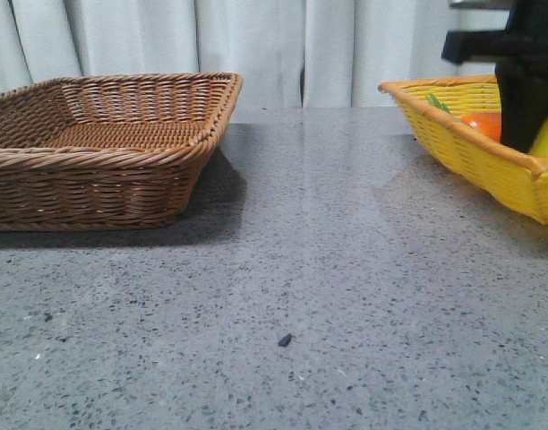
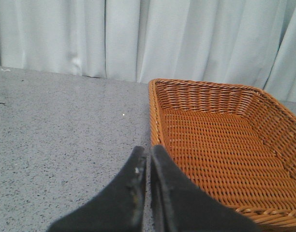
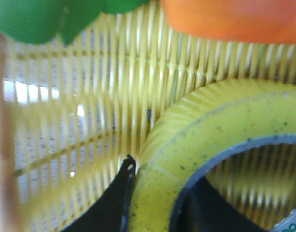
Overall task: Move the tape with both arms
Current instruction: 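Lower the right gripper into the yellow basket and grasp the yellow tape roll, then carry the tape roll with the right gripper and set it on the table between baskets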
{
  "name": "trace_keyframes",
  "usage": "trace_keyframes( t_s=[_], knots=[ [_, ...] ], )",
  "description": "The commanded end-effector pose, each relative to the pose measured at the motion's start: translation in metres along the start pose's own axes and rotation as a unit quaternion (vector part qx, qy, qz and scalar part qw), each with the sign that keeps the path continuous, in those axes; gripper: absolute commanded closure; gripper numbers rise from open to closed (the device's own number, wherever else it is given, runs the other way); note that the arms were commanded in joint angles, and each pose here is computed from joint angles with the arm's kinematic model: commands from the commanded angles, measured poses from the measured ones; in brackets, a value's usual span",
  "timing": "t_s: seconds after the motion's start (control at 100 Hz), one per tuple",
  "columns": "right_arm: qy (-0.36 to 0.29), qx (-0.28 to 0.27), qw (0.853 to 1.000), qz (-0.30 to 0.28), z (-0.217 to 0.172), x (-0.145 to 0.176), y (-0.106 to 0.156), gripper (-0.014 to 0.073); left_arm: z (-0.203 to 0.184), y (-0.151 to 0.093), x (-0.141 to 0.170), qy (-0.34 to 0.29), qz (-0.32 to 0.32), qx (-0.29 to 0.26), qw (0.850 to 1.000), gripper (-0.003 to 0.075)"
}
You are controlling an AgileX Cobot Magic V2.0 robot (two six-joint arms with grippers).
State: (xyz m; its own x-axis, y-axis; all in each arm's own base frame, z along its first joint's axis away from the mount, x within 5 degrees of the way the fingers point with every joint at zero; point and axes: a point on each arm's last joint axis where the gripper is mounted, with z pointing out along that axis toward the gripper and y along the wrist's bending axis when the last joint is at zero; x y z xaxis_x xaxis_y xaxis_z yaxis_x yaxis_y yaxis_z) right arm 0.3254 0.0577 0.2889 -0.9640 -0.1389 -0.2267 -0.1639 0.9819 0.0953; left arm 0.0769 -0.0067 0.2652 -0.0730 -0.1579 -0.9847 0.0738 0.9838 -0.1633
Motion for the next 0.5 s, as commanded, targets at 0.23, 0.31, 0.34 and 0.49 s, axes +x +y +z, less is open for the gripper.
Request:
trace_keyframes(
  t_s=[0.23,0.31,0.34,0.49],
  knots=[
    [-0.123,-0.016,0.988,-0.093,-0.112,-0.008,0.051,0.0661,0.000,-0.002,-0.020,-0.051,-0.004,0.004,0.999,0.0741],
    [-0.135,-0.032,0.981,-0.132,-0.118,-0.005,0.077,0.0661,0.000,-0.002,-0.020,-0.051,-0.004,0.004,0.999,0.0741],
    [-0.139,-0.038,0.979,-0.146,-0.119,-0.003,0.087,0.0660,0.000,-0.002,-0.020,-0.051,-0.004,0.004,0.999,0.0741],
    [-0.133,-0.065,0.966,-0.211,-0.107,0.004,0.134,0.0660,0.000,-0.002,-0.020,-0.051,-0.004,0.004,0.999,0.0741]
  ],
)
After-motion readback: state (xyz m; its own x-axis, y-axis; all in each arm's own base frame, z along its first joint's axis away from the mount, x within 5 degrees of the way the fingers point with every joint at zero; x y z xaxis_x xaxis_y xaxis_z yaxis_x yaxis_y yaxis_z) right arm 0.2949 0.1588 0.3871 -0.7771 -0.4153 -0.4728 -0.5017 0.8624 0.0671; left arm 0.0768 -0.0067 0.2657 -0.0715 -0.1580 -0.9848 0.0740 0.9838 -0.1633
